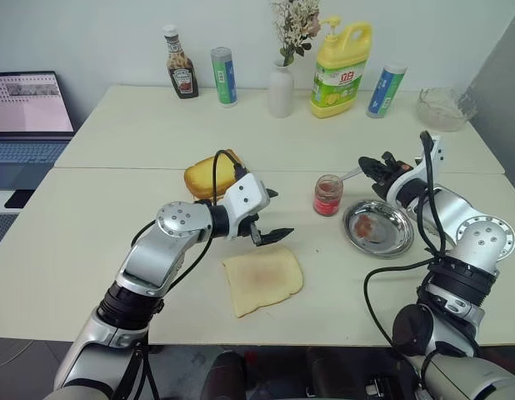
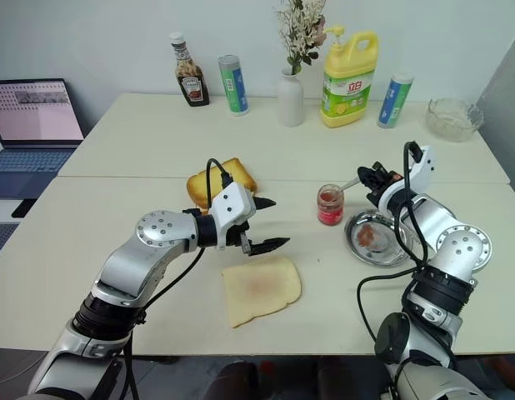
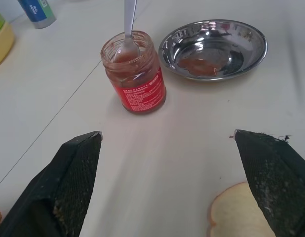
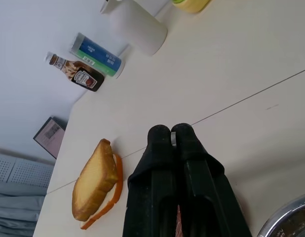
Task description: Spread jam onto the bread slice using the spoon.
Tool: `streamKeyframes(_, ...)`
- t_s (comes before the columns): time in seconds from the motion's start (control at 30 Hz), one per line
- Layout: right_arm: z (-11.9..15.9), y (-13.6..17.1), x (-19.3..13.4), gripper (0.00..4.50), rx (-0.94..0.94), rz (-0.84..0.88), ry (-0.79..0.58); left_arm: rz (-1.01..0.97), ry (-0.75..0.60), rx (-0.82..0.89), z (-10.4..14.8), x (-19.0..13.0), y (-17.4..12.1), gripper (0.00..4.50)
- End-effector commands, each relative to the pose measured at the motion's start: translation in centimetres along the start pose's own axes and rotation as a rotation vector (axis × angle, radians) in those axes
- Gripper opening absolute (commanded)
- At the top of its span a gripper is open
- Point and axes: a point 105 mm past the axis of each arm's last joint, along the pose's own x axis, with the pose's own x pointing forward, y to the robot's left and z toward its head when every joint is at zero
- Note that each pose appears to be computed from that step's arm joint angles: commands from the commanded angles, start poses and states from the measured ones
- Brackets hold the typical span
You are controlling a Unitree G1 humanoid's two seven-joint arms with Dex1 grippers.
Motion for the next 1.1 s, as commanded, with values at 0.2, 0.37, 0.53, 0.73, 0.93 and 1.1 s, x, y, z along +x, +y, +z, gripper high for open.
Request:
streamKeyframes(0.2, 1.5, 1.5, -0.7, 0.05, -0.01, 0.053, -0.045, -0.005, -0.026, 0.036, 0.7, 0.2, -0.2, 4.5)
streamKeyframes(0.37, 2.0, 1.4, -1.0, 0.05, -0.013, 0.05, -0.053, -0.005, -0.027, 0.039, 0.7, 0.2, -0.2, 4.5)
streamKeyframes(0.53, 2.3, 1.5, -1.2, 0.05, -0.016, 0.052, -0.059, -0.008, -0.028, 0.04, 0.7, 0.2, -0.2, 4.5)
streamKeyframes(0.73, 2.4, 1.5, -1.4, 0.05, -0.029, 0.052, -0.058, -0.008, -0.03, 0.04, 0.8, 0.2, -0.2, 4.5)
streamKeyframes(0.93, 2.4, 1.6, -1.6, 0.05, -0.103, 0.055, -0.045, -0.01, -0.031, 0.041, 0.8, 0.2, -0.1, 4.5)
streamKeyframes(1.1, 2.4, 2.0, -1.7, 0.05, -0.129, 0.066, -0.051, -0.013, -0.031, 0.045, 0.8, 0.2, -0.2, 4.5)
